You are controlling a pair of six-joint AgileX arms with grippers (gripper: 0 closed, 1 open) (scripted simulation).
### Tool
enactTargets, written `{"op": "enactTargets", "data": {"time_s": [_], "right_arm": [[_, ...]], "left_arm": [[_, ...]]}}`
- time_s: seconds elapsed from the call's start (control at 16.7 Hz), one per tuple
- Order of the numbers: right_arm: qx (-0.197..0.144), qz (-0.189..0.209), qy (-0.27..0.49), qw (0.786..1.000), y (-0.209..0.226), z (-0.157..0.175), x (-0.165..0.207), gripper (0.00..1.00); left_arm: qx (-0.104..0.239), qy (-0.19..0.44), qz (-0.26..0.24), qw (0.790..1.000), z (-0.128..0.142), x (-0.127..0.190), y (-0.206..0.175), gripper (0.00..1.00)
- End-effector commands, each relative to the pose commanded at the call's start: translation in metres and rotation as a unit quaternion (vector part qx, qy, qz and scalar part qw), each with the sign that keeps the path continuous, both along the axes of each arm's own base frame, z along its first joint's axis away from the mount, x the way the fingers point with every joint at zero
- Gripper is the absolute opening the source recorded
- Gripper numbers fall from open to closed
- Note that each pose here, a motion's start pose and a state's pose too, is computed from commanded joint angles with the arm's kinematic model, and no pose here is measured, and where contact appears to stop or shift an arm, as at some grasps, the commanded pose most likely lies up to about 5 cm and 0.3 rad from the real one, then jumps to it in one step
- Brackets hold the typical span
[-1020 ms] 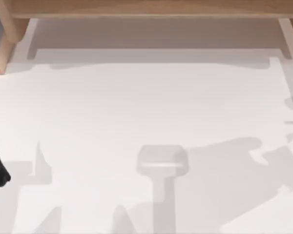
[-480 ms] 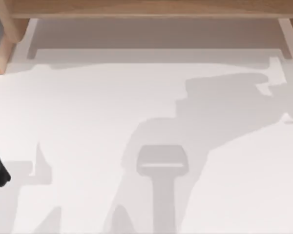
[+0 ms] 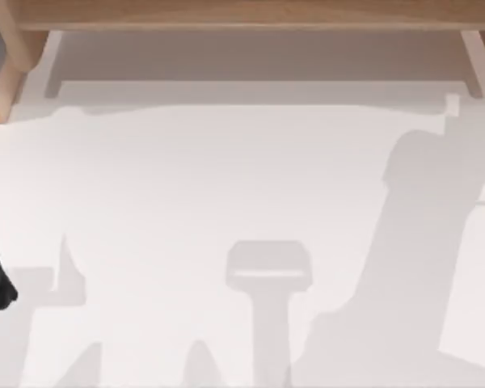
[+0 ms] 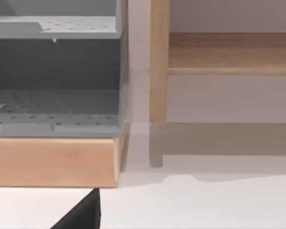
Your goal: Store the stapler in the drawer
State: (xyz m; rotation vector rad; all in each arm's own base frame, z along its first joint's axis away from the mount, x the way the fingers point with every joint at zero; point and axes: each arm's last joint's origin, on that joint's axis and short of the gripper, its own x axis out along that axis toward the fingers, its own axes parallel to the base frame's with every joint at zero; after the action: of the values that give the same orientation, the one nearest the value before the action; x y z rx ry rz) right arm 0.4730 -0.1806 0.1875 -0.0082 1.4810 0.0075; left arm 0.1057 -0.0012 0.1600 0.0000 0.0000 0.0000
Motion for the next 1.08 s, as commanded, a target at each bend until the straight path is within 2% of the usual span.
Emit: {"op": "enactTargets", "data": {"time_s": [0.18, 0.54, 0.66, 0.96, 1.08], "right_arm": [[0.015, -0.01, 0.034, 0.999, -0.004, -0.025, 0.002, 0.0], [0.017, -0.009, 0.038, 0.999, -0.002, -0.027, 0.004, 0.0], [0.008, -0.019, 0.013, 1.0, -0.003, -0.007, 0.002, 0.0], [-0.03, -0.071, -0.069, 0.995, -0.004, 0.078, -0.02, 0.0], [-0.04, -0.086, -0.084, 0.992, -0.004, 0.096, -0.027, 0.0]], "left_arm": [[0.0, 0.0, 0.0, 1.0, 0.0, 0.0, 0.0, 1.0], [0.0, 0.0, 0.0, 1.0, 0.0, 0.0, 0.0, 1.0], [0.0, 0.0, 0.0, 1.0, 0.0, 0.0, 0.0, 1.0], [0.0, 0.0, 0.0, 1.0, 0.0, 0.0, 0.0, 1.0], [0.0, 0.0, 0.0, 1.0, 0.0, 0.0, 0.0, 1.0]]}}
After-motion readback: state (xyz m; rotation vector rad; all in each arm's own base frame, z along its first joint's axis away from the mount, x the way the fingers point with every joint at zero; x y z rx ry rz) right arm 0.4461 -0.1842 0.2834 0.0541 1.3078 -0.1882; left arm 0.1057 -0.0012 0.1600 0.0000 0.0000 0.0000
